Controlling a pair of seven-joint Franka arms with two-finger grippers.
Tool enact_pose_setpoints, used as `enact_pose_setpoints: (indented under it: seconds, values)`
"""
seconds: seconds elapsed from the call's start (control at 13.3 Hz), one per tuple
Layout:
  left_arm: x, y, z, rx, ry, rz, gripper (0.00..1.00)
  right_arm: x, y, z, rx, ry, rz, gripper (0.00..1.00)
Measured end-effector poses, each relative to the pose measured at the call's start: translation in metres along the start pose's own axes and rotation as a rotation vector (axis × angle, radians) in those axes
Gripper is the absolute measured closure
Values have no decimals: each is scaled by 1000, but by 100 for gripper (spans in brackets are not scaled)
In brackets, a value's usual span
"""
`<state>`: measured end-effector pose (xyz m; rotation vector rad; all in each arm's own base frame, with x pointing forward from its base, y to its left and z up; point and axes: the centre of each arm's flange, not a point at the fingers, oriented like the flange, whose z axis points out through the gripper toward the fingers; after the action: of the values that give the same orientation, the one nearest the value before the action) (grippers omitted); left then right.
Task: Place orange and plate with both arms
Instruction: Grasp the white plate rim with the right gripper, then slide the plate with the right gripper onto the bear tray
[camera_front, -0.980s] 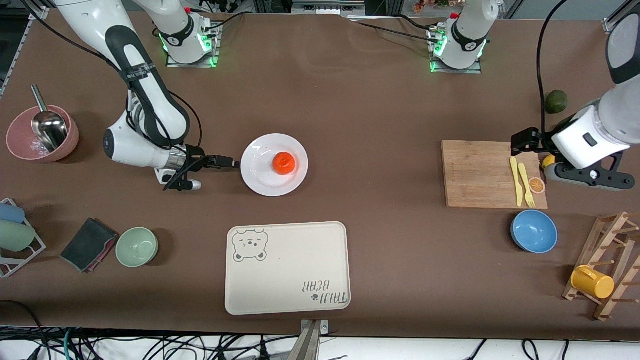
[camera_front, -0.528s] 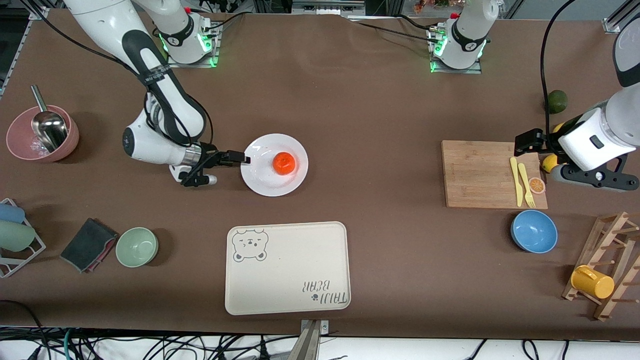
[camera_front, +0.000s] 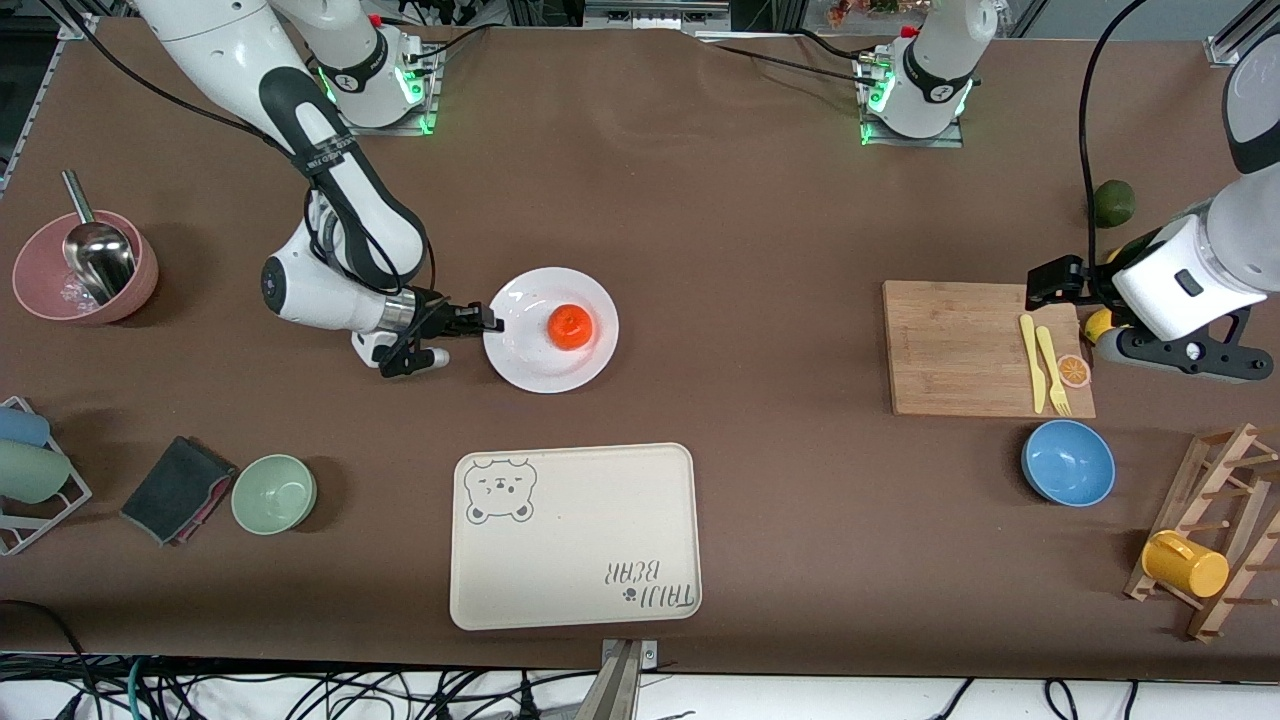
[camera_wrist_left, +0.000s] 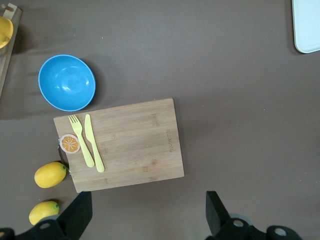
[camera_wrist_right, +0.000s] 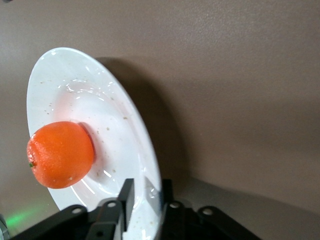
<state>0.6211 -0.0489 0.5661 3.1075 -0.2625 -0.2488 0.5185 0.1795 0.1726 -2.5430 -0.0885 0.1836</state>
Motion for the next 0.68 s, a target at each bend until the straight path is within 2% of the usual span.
enact_pose_setpoints:
  seconds: [0.08, 0.15, 0.45, 0.68]
  values:
    - [0, 0, 0, 0, -2, 0, 0, 1, 1, -1, 1, 3, -7, 89]
    - [0, 0, 0, 0, -3, 1, 0, 2, 1, -3, 9, 8, -21, 93]
    - [-1, 1, 1, -1, -8, 1, 0, 5, 6, -10, 18, 21, -16, 93]
    - [-1, 2, 1, -1, -9, 3, 0, 19, 14, -29, 90, 77, 46, 93]
